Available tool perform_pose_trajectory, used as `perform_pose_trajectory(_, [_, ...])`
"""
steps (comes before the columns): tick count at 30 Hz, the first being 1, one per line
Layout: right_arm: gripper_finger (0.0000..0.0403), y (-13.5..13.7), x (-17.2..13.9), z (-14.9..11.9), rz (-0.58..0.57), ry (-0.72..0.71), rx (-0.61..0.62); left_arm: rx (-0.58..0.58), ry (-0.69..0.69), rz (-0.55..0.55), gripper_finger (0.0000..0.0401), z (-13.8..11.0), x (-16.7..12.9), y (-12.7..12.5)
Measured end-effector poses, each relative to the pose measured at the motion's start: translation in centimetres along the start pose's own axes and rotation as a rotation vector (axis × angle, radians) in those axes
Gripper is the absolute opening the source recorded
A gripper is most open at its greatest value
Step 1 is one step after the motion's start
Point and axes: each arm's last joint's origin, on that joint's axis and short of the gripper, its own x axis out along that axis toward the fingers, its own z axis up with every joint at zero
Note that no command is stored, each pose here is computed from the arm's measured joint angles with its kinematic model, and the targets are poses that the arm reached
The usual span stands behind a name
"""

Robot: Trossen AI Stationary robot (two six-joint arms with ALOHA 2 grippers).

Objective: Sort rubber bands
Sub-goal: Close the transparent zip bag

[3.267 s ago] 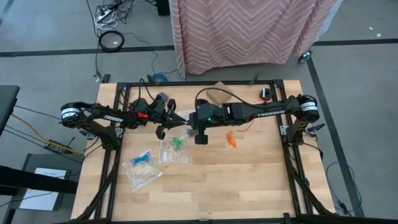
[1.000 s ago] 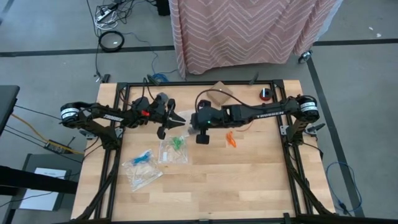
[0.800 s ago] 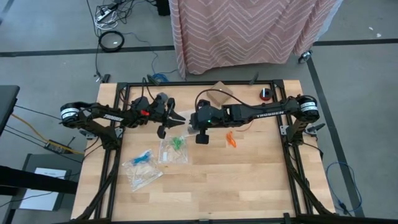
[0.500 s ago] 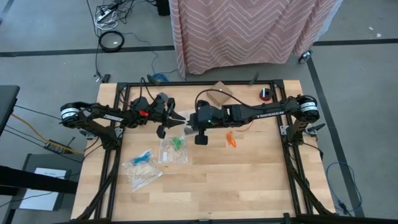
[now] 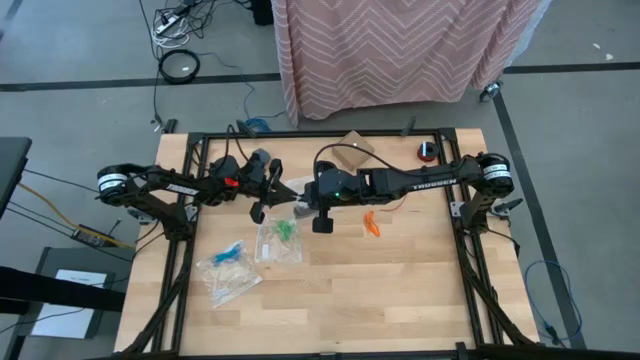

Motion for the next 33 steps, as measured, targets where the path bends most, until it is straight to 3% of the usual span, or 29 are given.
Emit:
perform_pose_trajectory(10, [0.0000,0.00,-0.01,-0.02,0.001,0.003,0.000,0.006,-0.037,-0.020,0.0006,0.45,-0.01,-0.12])
perform_pose_trajectory(19, [0.0000,0.01,0.02,0.01,0.002,-0.002,-0.016,-0.024,-0.026,-0.044,0.0007,0.37,-0.01,-0.18])
perform_pose_trajectory(33, [0.0000,-0.01,0.02,0.12,-0.003,-0.013,-0.022,-0.018,-0.025,-0.049,0.0054,0.37,-0.01,-0.19])
